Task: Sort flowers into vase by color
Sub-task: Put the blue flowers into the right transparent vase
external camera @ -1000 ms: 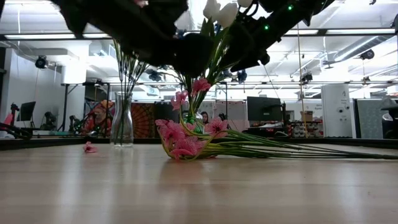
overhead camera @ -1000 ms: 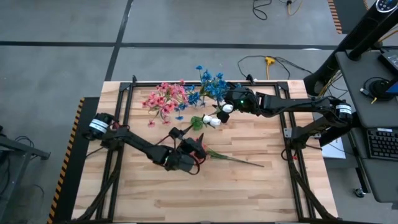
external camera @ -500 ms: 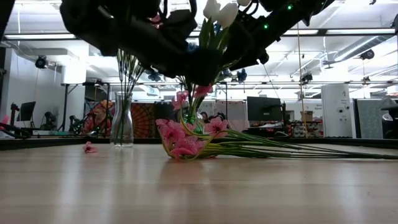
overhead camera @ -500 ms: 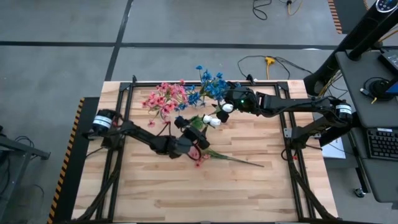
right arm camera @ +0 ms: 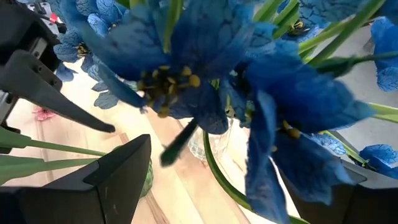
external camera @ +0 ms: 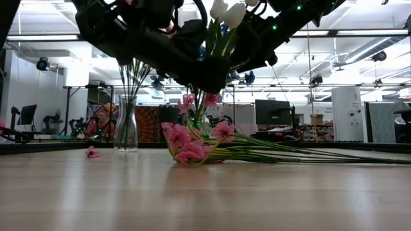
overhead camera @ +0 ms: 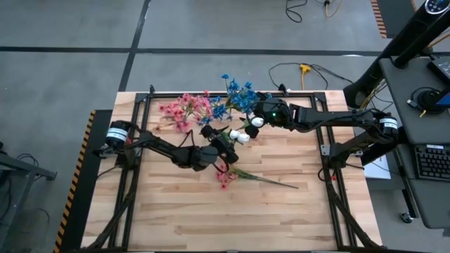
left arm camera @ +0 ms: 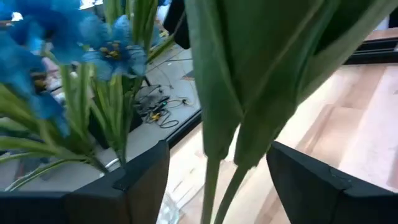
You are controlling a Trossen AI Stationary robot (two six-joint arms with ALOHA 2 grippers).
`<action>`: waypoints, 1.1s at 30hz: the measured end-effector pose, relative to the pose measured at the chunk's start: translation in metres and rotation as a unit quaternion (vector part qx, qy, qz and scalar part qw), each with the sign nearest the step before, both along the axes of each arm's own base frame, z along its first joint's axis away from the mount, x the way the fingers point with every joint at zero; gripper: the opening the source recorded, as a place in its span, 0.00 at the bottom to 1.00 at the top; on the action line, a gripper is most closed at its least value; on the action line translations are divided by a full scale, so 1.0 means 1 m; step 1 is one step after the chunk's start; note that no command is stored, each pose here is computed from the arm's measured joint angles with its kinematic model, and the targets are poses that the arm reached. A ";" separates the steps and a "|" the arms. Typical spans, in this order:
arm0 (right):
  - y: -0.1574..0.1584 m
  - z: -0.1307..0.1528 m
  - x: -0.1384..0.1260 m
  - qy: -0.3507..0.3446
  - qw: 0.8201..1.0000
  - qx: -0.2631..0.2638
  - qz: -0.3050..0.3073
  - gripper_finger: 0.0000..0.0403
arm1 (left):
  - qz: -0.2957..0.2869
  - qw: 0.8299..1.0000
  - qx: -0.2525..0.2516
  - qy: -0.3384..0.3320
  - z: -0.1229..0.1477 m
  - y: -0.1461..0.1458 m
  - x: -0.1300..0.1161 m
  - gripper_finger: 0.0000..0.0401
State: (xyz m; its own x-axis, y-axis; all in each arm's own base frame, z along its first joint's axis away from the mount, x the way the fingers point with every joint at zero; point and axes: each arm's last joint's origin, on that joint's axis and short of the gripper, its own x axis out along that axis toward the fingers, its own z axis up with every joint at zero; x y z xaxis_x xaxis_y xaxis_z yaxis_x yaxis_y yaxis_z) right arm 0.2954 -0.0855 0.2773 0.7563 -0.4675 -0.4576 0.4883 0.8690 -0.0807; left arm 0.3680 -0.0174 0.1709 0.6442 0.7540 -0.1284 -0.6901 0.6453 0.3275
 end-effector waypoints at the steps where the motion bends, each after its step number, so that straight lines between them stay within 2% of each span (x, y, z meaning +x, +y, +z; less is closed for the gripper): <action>1: 0.000 0.000 0.000 0.000 1.000 0.000 0.000 0.81 | -0.003 1.000 -0.002 -0.002 0.000 0.002 0.000 0.61; 7: 0.000 0.000 0.000 0.000 1.000 0.000 0.000 0.81 | 0.001 1.000 -0.002 -0.008 0.001 0.005 0.001 0.47; 15: 0.000 0.000 0.000 0.002 1.000 -0.003 0.002 0.81 | 0.001 1.000 -0.002 -0.008 0.001 0.005 0.001 0.22; 20: 0.000 0.000 0.000 0.003 1.000 -0.004 0.003 0.81 | 0.001 1.000 -0.002 -0.009 0.002 0.005 0.001 0.10; 26: 0.000 0.000 0.000 0.003 1.000 -0.004 0.003 0.81 | 0.004 1.000 -0.002 -0.013 0.002 0.005 0.001 0.01; 33: 0.000 0.000 -0.001 0.004 1.000 0.005 -0.001 0.81 | 0.014 1.000 -0.003 -0.017 0.003 0.005 0.000 0.01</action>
